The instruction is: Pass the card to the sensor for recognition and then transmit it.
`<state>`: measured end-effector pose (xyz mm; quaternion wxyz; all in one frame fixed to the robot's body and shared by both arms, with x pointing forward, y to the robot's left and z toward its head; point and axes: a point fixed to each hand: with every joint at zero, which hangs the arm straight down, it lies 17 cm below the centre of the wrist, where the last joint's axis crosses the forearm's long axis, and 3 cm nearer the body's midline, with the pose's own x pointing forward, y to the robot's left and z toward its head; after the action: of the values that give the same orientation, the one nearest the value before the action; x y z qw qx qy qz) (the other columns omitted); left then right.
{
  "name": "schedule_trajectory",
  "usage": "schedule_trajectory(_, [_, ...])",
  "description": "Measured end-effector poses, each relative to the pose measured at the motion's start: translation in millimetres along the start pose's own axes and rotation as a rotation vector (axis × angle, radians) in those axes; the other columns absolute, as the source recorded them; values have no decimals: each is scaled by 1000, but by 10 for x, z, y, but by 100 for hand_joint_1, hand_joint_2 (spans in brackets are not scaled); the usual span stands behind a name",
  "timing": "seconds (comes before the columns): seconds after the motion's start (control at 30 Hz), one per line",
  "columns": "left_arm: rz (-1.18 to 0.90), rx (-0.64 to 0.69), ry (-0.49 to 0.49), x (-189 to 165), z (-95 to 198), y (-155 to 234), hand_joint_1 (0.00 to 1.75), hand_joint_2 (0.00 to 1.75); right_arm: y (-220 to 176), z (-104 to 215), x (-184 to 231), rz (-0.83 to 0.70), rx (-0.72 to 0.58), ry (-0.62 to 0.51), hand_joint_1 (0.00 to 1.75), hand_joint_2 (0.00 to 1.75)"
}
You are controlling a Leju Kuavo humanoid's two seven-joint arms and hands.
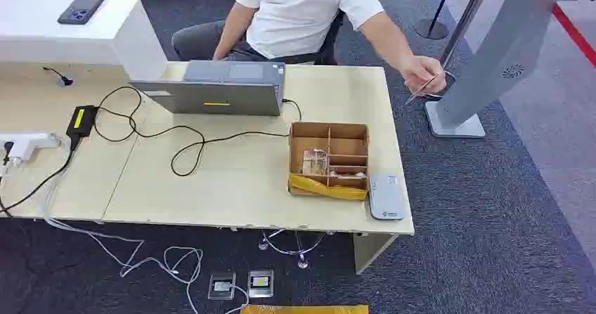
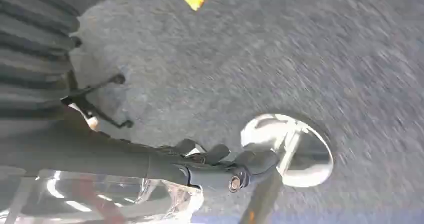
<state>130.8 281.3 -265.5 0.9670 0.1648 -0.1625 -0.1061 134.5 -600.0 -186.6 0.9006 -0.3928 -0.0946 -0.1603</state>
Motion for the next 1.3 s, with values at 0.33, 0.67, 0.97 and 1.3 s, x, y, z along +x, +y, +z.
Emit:
schedule_trajectory(0.33, [6, -10, -27, 61, 28, -81, 0, 0, -1368, 199, 1739, -44, -218, -283, 0, 175])
schedule_trajectory(0.67, [-7, 6, -45, 88, 31, -68, 0, 0, -3181, 1868, 3674, -223, -558, -805, 0, 175])
schedule_trajectory(0.97, [-34, 8, -74, 144, 46, -98, 0, 0, -4025, 4235, 4483, -262, -858, -1283, 0, 175])
schedule_trajectory(1.3, [-58, 3, -91, 193, 57, -131, 0, 0, -3826, 5589, 4742, -158, -997, -1553, 0, 175])
